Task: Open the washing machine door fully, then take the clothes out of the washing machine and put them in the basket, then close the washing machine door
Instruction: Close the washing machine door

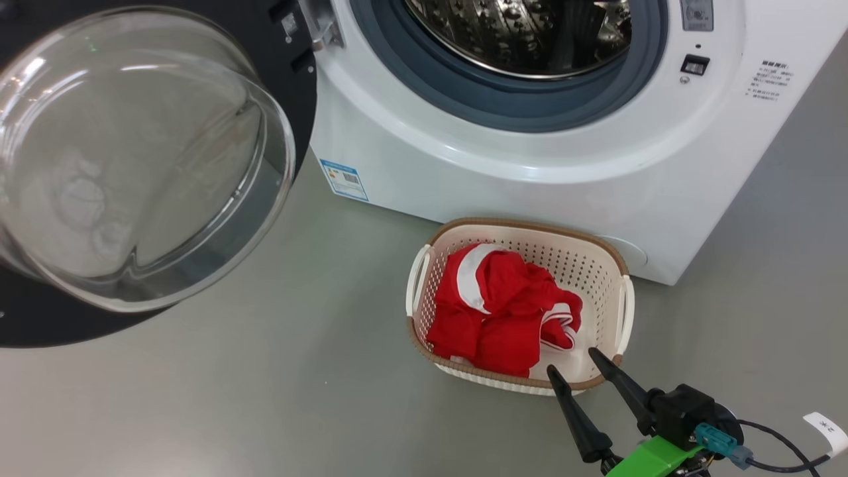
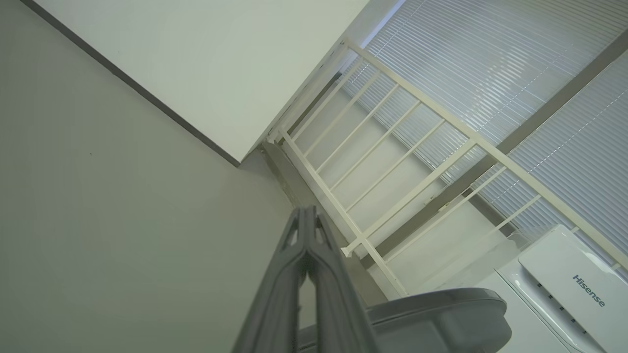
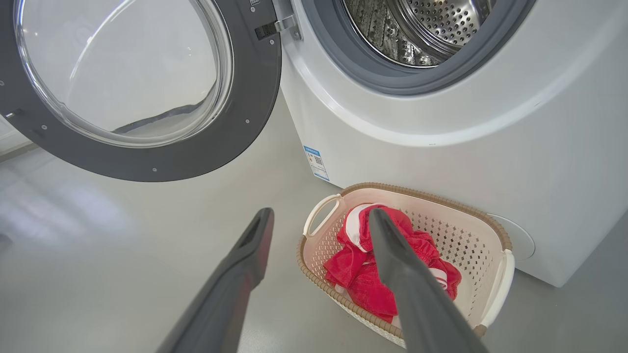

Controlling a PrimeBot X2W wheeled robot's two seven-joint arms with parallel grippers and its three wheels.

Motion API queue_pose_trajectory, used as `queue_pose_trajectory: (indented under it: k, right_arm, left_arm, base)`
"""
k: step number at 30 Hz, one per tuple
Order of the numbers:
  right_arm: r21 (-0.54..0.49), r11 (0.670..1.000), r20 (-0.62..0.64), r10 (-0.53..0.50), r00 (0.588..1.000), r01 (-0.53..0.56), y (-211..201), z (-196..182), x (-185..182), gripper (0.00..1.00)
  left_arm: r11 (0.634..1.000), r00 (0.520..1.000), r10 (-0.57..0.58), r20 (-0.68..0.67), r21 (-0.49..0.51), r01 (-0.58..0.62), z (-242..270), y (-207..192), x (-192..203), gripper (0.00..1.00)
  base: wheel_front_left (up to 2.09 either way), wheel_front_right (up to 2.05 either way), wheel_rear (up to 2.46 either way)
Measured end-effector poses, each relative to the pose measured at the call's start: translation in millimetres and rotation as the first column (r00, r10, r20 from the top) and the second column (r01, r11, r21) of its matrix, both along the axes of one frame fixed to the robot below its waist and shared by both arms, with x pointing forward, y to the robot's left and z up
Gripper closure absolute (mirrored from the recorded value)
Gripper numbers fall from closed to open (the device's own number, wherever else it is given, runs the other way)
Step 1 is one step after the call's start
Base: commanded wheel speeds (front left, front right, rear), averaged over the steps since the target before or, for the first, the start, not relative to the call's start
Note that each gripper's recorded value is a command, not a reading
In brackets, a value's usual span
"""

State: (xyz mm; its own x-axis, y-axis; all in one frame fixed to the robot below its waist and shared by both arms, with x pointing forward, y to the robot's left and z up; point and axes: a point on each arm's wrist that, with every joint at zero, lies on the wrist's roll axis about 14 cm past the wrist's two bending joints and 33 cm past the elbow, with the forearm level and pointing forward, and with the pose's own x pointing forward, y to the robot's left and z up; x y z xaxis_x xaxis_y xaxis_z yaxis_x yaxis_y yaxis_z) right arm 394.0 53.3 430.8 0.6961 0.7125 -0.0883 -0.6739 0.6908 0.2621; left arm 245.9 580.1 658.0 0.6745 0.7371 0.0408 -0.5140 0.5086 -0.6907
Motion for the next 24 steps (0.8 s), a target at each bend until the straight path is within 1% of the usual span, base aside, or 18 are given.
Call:
queue_pose_trajectory:
  k: [3,6,10,12,17,24]
  right_arm:
    - [0.003,1.000,-0.007,-0.002,1.000,0.002,1,-3,4,0.00]
    - [-0.006,1.000,-0.011,-0.003,1.000,0.003,-1,-9,7,0.00]
    - [-0.015,1.000,-0.033,-0.008,0.999,0.007,-4,-19,9,0.00]
    - [-0.018,1.000,-0.040,-0.009,0.999,0.008,-5,-24,11,0.00]
    - [-0.014,1.000,-0.038,-0.013,0.999,0.013,-4,-26,19,0.00]
    - [-0.018,1.000,-0.044,-0.024,0.999,0.023,-8,-30,22,0.00]
  left_arm:
    - [0.992,0.996,-0.072,-0.056,-0.106,0.066,-19,-3,11,1.00]
    - [0.970,0.982,-0.160,-0.102,-0.199,0.138,-37,-13,26,1.00]
    - [0.940,0.964,-0.224,-0.143,-0.292,0.175,-59,-21,35,1.00]
    - [0.934,0.957,-0.243,-0.159,-0.306,0.186,-64,-24,40,1.00]
    - [0.920,0.952,-0.267,-0.147,-0.333,0.207,-68,-27,51,1.00]
    - [0.919,0.948,-0.276,-0.159,-0.332,0.212,-70,-28,58,1.00]
  base:
    - [0.00,0.00,0.00]
    - [0.00,0.00,0.00]
    - [0.00,0.00,0.00]
    - [0.00,0.00,0.00]
    - [0.00,0.00,0.00]
    - [0.00,0.00,0.00]
